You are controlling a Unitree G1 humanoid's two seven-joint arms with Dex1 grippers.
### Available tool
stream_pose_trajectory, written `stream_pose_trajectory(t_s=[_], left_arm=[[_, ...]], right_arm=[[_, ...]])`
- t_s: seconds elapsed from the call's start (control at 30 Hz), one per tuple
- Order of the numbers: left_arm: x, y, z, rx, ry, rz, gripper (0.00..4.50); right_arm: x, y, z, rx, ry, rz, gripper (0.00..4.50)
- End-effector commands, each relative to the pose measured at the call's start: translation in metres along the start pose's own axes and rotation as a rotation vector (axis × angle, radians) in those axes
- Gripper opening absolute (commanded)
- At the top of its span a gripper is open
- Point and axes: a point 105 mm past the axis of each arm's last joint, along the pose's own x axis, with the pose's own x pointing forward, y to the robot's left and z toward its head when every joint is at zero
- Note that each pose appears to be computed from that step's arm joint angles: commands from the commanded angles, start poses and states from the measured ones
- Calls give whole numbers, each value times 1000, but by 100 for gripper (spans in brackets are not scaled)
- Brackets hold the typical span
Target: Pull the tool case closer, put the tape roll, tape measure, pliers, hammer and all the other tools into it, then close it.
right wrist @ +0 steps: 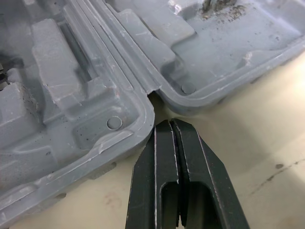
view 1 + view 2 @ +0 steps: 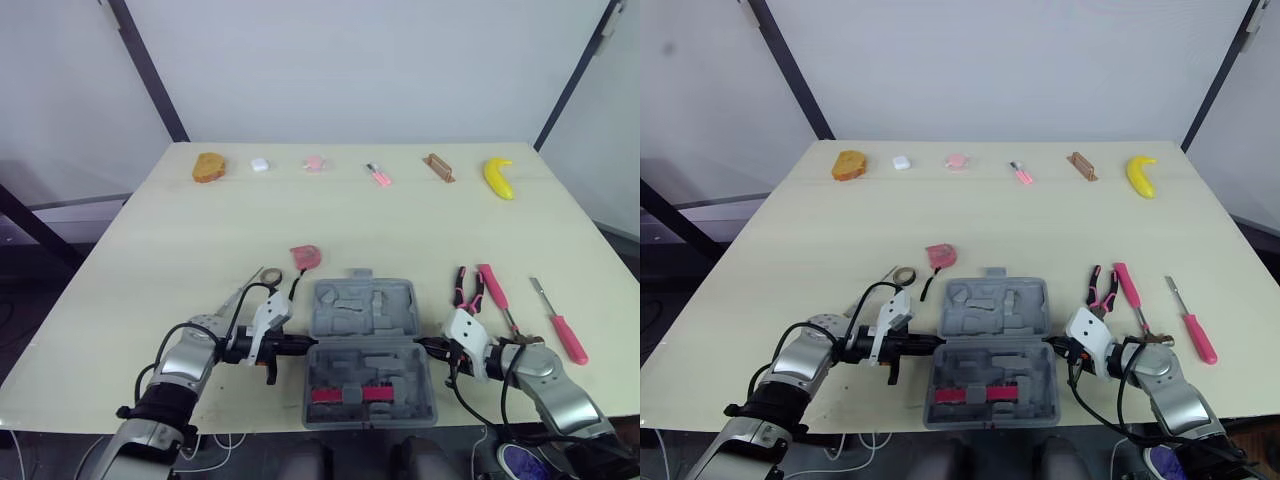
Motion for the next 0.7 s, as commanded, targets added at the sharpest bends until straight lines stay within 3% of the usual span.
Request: stream_pose_trajectory(t_s=[0.03,0.7], left_arm=[[3,-8,-7,-14,23,-33,0],[-5,-5,-11,-11,42,-24,0]], right_arm=[[-1,3,9,-18,-27,16,1],[0,9,8,-4,-26,33,1]])
